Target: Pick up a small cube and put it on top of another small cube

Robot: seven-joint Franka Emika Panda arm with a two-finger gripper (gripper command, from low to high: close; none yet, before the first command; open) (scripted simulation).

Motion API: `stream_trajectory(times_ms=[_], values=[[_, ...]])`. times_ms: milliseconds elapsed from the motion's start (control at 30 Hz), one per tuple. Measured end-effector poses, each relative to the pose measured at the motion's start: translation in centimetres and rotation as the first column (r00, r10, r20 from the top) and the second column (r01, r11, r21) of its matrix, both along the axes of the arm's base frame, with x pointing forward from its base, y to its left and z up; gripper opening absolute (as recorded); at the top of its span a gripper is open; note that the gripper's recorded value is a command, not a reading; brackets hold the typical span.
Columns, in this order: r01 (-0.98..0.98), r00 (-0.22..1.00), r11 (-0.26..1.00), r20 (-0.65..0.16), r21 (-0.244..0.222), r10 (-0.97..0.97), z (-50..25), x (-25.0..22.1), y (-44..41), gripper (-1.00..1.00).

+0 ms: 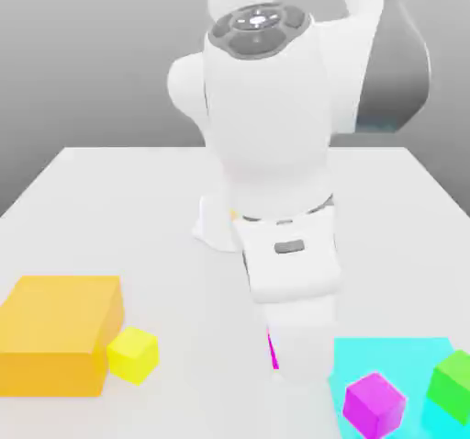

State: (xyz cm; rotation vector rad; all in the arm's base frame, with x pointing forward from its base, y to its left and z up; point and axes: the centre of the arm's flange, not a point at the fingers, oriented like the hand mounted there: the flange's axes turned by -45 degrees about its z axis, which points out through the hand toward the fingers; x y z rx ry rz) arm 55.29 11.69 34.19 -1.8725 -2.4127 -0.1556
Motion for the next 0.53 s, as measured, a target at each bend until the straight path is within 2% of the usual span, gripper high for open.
stream_trajectory(times_ms=[67, 267, 400, 433, 533], values=[[-0.085, 0.996, 0.996, 0.037, -0.025, 0.086, 0.2, -0.3, 2.8, -1.00], [-0.164, 0.986, 0.979, 0.008, -0.119, 0.166, -2.8, -3.2, 4.0, -1.00], [-0.173, 0.985, 0.976, 0.002, -0.130, 0.175, -8.3, -3.6, 4.1, -1.00], [-0.173, 0.985, 0.976, 0.002, -0.131, 0.174, -9.2, -3.6, 4.0, 1.00], [-0.173, 0.985, 0.976, 0.002, -0.131, 0.174, -9.2, -3.6, 4.0, 1.00]])
